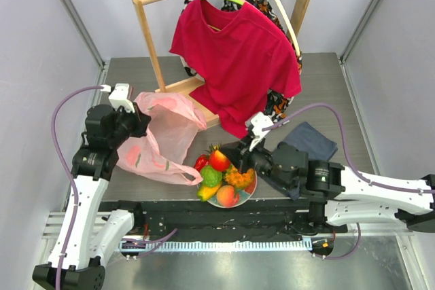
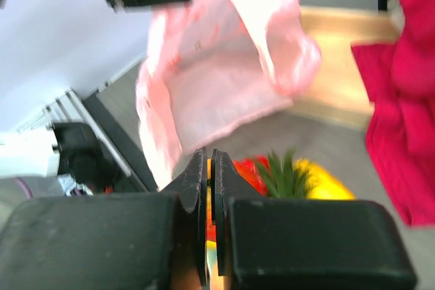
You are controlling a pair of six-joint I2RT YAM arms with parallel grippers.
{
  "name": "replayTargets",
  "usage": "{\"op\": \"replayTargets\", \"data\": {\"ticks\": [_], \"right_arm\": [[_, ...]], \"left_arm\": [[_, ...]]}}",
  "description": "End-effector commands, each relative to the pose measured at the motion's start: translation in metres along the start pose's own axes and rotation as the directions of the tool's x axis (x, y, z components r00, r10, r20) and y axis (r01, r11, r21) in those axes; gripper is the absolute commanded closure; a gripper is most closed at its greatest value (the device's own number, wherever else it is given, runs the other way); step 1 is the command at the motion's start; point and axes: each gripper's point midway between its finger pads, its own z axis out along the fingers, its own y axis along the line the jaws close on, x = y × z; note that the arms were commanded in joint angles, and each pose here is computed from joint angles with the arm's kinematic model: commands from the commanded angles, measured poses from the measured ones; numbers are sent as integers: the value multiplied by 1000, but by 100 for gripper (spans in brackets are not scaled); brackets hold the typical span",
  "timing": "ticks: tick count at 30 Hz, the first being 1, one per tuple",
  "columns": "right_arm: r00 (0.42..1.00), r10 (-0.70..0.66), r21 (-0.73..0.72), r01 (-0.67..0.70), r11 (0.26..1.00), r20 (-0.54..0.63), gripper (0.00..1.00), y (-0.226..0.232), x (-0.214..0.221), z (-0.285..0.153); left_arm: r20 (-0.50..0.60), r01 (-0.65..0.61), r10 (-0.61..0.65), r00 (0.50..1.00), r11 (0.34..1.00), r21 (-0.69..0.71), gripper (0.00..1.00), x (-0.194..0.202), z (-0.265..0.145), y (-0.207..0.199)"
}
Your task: Place the fruits into the plastic bag
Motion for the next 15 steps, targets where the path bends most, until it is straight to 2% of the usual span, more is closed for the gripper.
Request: {"op": "replayTargets", "data": {"ticks": [1, 3, 7, 11, 15], "right_arm": [[986, -92, -30, 97, 995, 135, 99, 27, -57, 26], [975, -128, -48, 138, 989, 180, 99, 39, -76, 36], [966, -180, -72, 196, 978, 188, 99, 47, -85, 69], [971, -198, -114, 214, 970, 134, 99, 39, -67, 125], [975, -204, -142, 215, 966, 88, 99, 39, -50, 154]], "left_arm": [[61, -33, 30, 998, 999, 42, 100, -14, -1, -7], [63, -33, 30, 998, 998, 56, 100, -15, -1, -10], [63, -34, 29, 998, 996, 82, 100, -15, -1, -14], [70, -39, 31, 997, 993, 115, 100, -15, -3, -20], [88, -28, 16, 996, 990, 141, 100, -20, -5, -25]]}}
